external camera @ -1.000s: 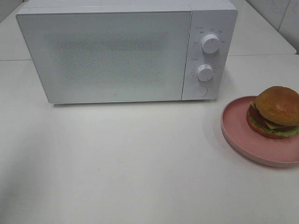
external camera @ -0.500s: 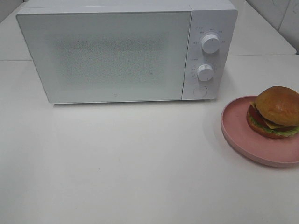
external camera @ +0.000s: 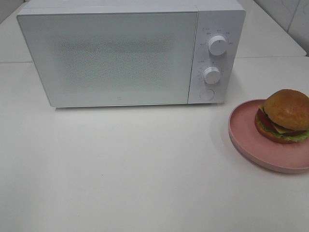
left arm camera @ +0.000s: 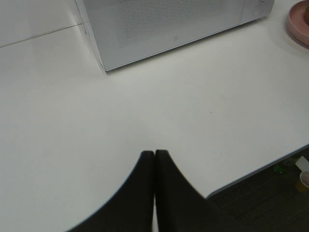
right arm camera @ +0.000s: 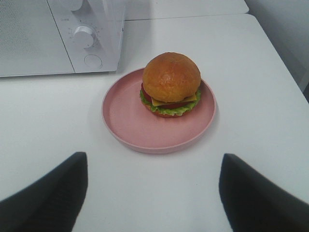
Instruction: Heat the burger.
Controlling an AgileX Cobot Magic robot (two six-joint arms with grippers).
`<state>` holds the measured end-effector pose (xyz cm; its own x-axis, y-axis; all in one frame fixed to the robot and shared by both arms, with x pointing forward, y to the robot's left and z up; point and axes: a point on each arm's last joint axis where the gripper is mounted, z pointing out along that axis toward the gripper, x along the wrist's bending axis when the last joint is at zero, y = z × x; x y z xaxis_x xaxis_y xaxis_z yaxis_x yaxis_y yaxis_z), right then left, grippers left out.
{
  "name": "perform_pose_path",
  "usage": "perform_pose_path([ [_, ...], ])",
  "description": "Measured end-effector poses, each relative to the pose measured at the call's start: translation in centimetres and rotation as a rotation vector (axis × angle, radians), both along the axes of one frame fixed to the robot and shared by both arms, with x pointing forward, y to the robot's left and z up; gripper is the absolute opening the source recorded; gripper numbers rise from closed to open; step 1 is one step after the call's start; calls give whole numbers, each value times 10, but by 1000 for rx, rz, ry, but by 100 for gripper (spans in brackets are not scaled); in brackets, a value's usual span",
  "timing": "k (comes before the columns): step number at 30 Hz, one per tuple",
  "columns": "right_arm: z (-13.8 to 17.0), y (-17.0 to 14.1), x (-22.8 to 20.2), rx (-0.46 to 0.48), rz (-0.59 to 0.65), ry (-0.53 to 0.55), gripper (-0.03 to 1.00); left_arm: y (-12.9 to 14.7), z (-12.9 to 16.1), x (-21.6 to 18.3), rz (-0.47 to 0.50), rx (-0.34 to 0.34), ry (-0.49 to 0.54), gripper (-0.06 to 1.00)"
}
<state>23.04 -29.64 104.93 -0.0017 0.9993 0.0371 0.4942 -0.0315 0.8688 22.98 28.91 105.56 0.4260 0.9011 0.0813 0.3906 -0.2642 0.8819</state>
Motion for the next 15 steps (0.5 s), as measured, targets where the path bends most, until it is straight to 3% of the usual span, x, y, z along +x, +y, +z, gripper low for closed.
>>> perform_pose_path([
  [15, 0, 0, 0, 0, 0, 0, 72, -1, 0, 2, 0, -7, -15, 0],
])
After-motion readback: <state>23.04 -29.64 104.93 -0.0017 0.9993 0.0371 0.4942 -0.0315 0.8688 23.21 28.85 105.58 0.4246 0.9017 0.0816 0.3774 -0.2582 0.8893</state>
